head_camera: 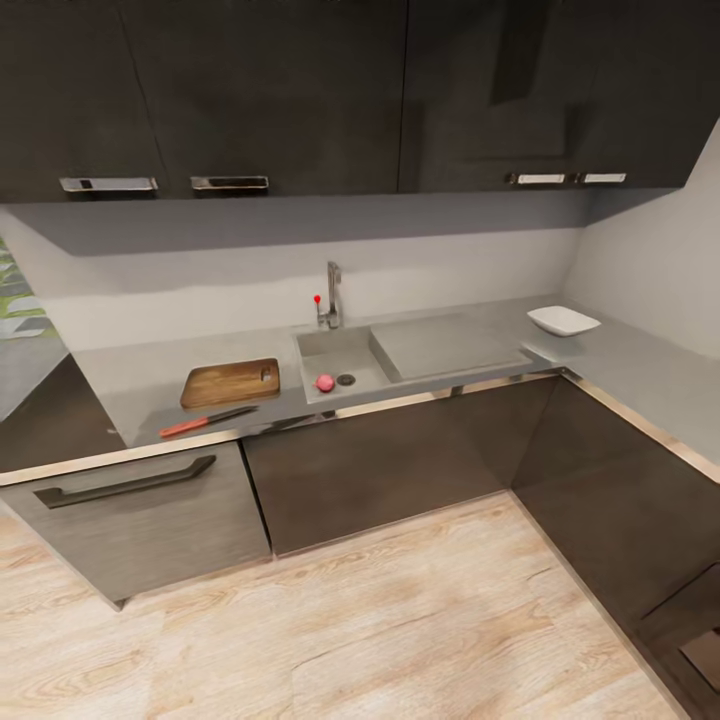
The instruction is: In the kitchen, take the Vidalia onion out of the sink, dice it on the chopping board with the paring knife, put the diced onion into the bowl on the countertop, then place both the paring knife and the chopping board into the sink.
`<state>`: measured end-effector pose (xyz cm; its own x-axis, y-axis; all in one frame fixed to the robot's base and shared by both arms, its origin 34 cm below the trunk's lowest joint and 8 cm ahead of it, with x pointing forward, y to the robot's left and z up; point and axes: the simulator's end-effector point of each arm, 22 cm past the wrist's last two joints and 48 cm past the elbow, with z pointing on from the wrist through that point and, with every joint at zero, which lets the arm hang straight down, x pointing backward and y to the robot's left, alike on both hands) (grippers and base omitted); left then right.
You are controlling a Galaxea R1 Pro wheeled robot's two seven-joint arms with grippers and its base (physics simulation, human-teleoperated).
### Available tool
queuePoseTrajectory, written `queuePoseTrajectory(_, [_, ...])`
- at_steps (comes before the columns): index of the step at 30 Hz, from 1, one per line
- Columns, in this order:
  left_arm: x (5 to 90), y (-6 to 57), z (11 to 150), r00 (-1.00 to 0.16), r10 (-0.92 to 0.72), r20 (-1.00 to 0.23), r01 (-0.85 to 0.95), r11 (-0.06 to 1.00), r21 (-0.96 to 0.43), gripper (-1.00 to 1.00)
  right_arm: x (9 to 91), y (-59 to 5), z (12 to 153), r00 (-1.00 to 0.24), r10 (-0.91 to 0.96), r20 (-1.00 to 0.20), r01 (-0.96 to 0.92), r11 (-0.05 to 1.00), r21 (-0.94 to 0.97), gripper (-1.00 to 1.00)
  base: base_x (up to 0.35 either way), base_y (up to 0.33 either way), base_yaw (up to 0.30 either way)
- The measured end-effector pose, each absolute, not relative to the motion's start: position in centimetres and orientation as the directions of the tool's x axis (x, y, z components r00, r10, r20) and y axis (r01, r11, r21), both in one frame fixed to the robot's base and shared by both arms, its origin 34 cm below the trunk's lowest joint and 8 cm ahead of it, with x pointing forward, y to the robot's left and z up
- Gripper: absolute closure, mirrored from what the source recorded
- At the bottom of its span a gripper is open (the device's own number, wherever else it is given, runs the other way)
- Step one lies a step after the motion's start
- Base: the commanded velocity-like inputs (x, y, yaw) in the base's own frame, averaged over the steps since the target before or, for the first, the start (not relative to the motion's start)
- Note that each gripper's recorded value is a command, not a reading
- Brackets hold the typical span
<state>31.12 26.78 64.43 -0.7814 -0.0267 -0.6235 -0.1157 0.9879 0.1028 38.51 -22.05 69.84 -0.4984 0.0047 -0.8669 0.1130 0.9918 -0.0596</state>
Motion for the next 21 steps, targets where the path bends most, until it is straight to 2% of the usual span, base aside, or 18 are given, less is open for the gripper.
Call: queuePoseTrajectory(21, [30.3,26.8,66.1,-0.782,-0.026,-0.623,-0.115,0.988,0.103,-1.0,37.7,-22.1,71.5,-0.499,0.005,-0.867,0.113,0.992,-0.06,-1.0,0.0,0.0,0.0])
